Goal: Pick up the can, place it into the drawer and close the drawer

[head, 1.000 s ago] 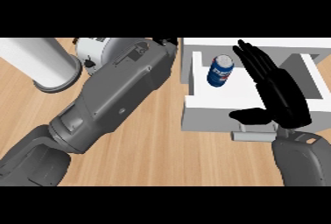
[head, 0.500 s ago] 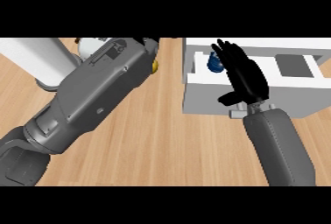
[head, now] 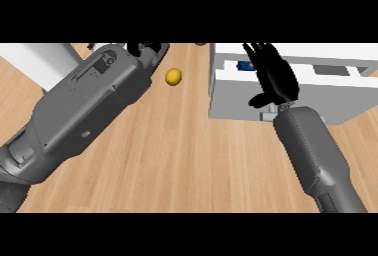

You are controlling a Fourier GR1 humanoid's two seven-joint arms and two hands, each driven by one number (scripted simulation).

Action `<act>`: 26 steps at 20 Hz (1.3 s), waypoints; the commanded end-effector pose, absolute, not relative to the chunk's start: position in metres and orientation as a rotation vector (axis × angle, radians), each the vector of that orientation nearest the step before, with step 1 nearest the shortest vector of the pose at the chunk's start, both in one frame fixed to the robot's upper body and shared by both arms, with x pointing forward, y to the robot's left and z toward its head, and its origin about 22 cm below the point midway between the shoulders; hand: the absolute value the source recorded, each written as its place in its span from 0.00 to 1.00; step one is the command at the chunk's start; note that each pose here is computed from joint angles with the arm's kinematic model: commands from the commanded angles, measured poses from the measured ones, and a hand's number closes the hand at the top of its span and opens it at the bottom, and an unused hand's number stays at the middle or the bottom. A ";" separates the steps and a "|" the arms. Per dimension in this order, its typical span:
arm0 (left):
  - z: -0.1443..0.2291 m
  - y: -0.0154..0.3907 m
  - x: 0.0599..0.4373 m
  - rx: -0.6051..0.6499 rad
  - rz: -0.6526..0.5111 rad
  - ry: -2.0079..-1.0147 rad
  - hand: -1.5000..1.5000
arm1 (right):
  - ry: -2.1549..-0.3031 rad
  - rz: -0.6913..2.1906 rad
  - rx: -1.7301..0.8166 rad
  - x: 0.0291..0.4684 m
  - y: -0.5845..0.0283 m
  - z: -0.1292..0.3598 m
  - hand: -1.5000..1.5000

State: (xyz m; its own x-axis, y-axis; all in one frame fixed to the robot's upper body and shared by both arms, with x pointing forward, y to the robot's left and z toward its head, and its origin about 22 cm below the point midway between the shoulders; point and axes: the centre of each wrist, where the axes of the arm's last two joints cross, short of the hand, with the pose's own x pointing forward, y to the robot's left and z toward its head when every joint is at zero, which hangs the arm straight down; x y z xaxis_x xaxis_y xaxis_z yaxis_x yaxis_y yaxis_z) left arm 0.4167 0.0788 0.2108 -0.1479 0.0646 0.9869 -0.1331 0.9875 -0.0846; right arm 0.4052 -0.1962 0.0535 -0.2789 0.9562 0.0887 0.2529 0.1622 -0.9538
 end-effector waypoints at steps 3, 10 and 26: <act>0.209 0.099 0.411 0.044 0.172 -1.701 0.00 | -1.639 1.089 -1.221 0.413 -0.203 0.023 0.00; 0.209 0.096 0.401 0.055 0.181 -1.708 0.00 | -1.667 1.053 -1.296 0.429 -0.207 0.033 0.00; 0.232 0.120 0.390 0.041 0.157 -1.722 0.00 | -1.661 0.993 -1.435 0.466 -0.192 0.103 0.00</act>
State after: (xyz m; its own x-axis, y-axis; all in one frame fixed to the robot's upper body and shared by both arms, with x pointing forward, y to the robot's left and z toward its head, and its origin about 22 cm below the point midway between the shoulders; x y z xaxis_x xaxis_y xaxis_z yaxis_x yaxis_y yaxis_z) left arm 0.3940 0.1172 0.2278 -0.1651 0.0609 0.9844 -0.1110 0.9906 -0.0799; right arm 0.4572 -0.2053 0.0794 -0.1451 0.9890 0.0302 0.3673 0.0822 -0.9264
